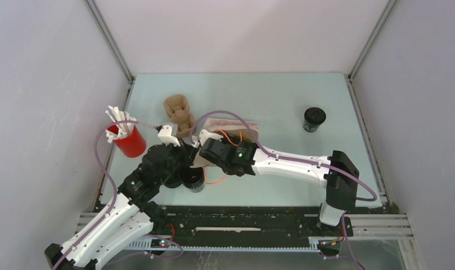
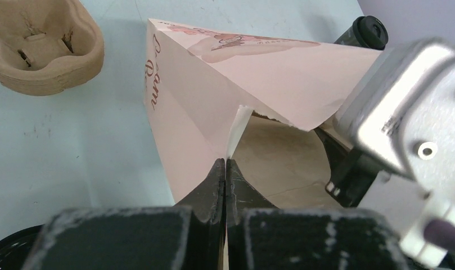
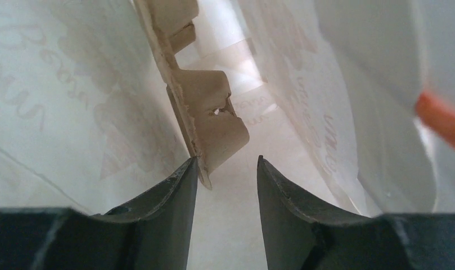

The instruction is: Pack the takeout coffee

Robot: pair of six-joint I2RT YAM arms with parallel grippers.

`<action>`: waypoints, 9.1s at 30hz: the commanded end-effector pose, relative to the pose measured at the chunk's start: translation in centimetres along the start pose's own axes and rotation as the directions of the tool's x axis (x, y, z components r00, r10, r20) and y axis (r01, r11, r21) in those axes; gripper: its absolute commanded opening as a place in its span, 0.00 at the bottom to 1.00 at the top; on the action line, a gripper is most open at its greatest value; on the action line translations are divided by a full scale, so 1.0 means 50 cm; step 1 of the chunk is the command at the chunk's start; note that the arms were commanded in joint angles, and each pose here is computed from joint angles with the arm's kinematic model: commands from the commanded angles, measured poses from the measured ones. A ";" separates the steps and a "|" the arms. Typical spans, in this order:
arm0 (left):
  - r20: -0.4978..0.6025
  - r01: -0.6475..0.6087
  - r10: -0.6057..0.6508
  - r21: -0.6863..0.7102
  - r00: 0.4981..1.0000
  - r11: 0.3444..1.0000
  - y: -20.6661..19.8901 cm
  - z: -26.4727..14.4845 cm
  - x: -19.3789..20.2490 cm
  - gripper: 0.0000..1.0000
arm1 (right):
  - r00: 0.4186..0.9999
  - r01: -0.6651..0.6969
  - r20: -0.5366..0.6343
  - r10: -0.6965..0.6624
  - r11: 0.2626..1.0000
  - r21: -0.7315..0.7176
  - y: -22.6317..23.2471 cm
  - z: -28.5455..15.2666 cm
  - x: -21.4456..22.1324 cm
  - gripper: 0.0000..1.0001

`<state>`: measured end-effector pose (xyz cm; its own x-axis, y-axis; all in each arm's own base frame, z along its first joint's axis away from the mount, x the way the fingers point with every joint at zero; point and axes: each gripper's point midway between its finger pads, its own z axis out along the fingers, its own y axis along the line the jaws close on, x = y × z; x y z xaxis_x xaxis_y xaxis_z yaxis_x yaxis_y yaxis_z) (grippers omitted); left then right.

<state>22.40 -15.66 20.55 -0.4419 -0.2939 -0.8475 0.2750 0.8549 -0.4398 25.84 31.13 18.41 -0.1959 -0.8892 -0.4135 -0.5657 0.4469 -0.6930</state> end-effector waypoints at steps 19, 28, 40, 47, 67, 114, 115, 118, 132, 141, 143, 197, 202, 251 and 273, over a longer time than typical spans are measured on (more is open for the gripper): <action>0.034 -0.001 -0.001 0.046 0.999 0.999 -0.035 -0.014 -0.047 0.00 | 1.000 -0.004 -0.028 0.003 0.998 -0.055 0.002 0.058 0.007 0.67; 0.034 0.002 -0.003 0.043 0.999 0.999 -0.035 -0.015 -0.050 0.00 | 0.999 0.006 -0.036 -0.008 0.999 -0.045 0.003 0.082 -0.007 0.61; 0.027 0.005 -0.006 0.034 1.000 0.999 -0.031 -0.011 -0.044 0.00 | 0.999 -0.038 -0.008 0.037 0.996 -0.078 0.001 0.052 -0.032 0.12; 0.013 0.018 -0.018 0.034 1.000 0.999 -0.029 -0.003 -0.030 0.00 | 0.998 -0.062 0.017 0.065 0.992 -0.109 -0.010 -0.019 -0.047 0.05; 0.012 0.027 -0.027 0.043 1.000 0.999 -0.032 -0.008 -0.029 0.00 | 0.963 -0.243 -0.123 0.242 0.970 0.002 -0.041 0.034 -0.010 0.32; -0.012 0.052 -0.051 0.063 0.999 0.997 -0.037 -0.006 -0.009 0.00 | 0.994 -0.110 -0.006 0.110 0.990 -0.084 0.011 0.099 -0.022 0.61; -0.011 0.051 -0.051 0.060 0.999 0.997 -0.035 -0.006 -0.008 0.00 | 0.994 -0.112 -0.007 0.112 0.991 -0.080 0.007 0.105 -0.021 0.61; -0.003 0.051 -0.050 0.052 0.999 0.997 -0.030 -0.010 -0.009 0.00 | 0.995 -0.101 0.001 0.102 0.992 -0.079 -0.001 0.120 -0.020 0.60; 0.001 0.047 -0.047 0.050 0.999 0.998 -0.032 -0.010 -0.015 0.00 | 1.000 -0.023 -0.002 0.023 0.997 -0.077 0.026 0.166 -0.039 0.46; 0.001 0.049 -0.049 0.001 0.999 0.999 -0.019 -0.006 -0.020 0.00 | 0.999 -0.040 0.032 0.043 0.995 -0.094 0.013 0.106 -0.043 0.07; -0.002 0.050 -0.050 0.000 0.999 0.999 -0.020 -0.003 -0.021 0.00 | 0.998 -0.044 0.033 0.047 0.995 -0.090 0.006 0.086 -0.041 0.00; -0.062 -0.006 0.004 -0.017 0.998 1.000 -0.064 0.029 -0.077 0.00 | 0.859 -0.492 -0.178 0.480 0.677 -0.548 -0.114 -0.267 -0.007 0.00; -0.067 -0.021 0.022 0.012 0.998 1.000 -0.070 0.031 -0.070 0.00 | 0.816 -0.559 -0.286 0.503 0.560 -0.611 -0.108 -0.270 -0.027 0.00; -0.097 -0.034 0.032 -0.012 0.995 0.999 -0.043 0.028 -0.007 0.00 | 0.644 -0.760 -0.319 0.695 0.533 -0.371 -0.176 -0.158 -0.027 0.71; -0.112 0.021 -0.021 0.004 0.994 1.000 -0.060 0.043 -0.002 0.00 | -0.083 -0.974 -0.264 0.961 -0.135 -0.183 -0.095 -0.158 -0.032 0.39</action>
<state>23.28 -18.35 20.18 -0.5536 -0.2263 -0.8015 0.2553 0.8699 -0.4219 20.77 29.64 23.35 -0.8525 0.2110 -0.4783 -0.0418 0.8845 0.4646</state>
